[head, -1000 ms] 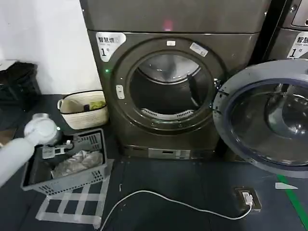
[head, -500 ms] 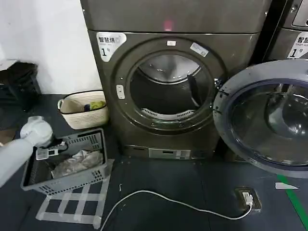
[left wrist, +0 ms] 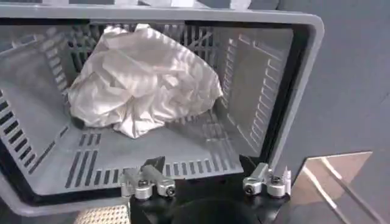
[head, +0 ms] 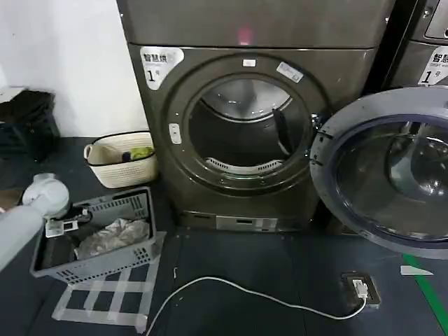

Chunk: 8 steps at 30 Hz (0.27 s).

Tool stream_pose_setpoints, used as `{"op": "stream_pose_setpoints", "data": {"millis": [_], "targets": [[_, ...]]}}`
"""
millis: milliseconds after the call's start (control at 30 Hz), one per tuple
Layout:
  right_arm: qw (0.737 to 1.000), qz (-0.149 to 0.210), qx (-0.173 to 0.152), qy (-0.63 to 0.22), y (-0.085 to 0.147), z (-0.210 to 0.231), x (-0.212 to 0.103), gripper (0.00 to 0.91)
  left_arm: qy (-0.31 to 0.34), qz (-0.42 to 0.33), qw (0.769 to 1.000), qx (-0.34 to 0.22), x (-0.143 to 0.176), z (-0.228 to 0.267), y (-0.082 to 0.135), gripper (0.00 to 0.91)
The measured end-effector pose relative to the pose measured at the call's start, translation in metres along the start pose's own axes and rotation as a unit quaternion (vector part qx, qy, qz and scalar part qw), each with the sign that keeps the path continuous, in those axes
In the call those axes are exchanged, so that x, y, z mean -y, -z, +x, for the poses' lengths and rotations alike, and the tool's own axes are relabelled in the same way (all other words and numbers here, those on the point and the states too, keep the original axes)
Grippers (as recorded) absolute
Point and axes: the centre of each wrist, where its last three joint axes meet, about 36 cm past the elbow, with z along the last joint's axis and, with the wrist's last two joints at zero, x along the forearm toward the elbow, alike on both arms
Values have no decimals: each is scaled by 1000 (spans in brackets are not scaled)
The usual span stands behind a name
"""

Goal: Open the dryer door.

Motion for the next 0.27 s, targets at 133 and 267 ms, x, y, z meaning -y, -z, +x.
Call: {"op": "stream_pose_setpoints", "data": {"millis": [133, 267], "targets": [[1000, 0, 0, 0, -1, 0, 1, 907, -2, 2, 1000, 1, 1, -1, 0, 907], [1000, 0, 1, 1, 0, 0, 1, 907, -1, 4, 1000, 1, 2, 0, -1, 907]]}}
